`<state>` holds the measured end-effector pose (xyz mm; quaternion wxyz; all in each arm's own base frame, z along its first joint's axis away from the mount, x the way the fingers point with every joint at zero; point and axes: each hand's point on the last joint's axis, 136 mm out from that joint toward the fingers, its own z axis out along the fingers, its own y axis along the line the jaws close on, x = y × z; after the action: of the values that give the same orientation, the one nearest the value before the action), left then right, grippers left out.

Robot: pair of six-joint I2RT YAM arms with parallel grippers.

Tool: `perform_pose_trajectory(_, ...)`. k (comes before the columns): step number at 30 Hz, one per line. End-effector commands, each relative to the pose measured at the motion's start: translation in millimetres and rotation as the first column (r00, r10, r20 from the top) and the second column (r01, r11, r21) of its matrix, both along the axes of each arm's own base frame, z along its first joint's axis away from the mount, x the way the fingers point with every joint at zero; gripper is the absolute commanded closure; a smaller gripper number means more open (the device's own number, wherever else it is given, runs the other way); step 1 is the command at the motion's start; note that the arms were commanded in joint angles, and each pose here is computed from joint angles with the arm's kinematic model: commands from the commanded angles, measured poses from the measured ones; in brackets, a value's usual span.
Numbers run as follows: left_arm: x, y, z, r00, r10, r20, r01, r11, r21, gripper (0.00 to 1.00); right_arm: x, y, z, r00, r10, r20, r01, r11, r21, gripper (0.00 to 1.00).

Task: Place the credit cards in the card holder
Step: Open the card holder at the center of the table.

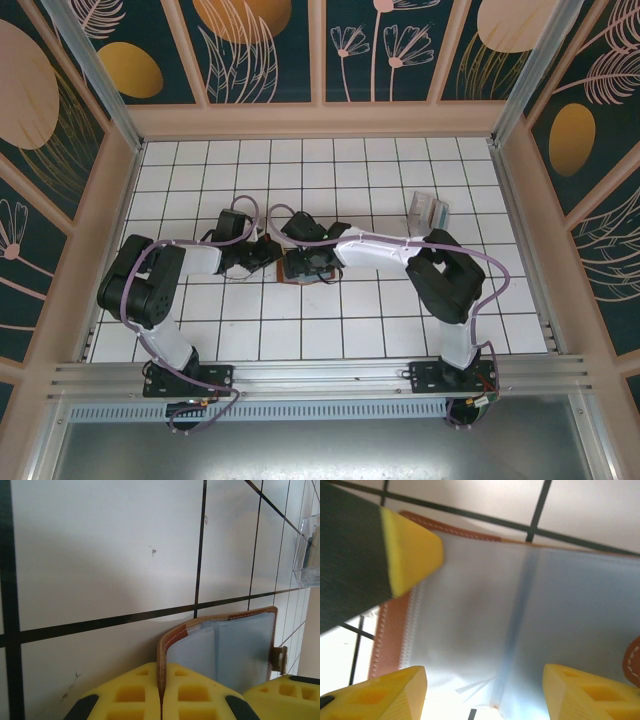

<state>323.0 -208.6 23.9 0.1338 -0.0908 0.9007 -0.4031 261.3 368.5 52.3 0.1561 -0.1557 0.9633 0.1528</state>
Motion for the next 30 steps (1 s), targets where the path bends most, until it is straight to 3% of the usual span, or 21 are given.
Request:
perform_pose_trajectory(1, -4, -2, -7, 0.999, -0.012, -0.03, 0.011, 1.0, -0.022, 1.0, -1, -7, -14, 1.0, -0.015, -0.017, 0.014, 0.996, -0.084, 0.37)
perform_pose_trajectory(11, -1, -4, -1, 1.0, -0.008, -0.02, 0.008, 0.999, -0.036, 1.0, -8, -42, -43, 0.999, -0.049, -0.003, 0.047, 0.963, -0.266, 0.37)
perform_pose_trajectory(30, -7, 1, -9, 0.999, 0.003, -0.047, -0.003, 1.0, 0.002, 1.0, -28, -52, -39, 0.999, -0.014, -0.036, 0.005, 0.97, -0.243, 0.49)
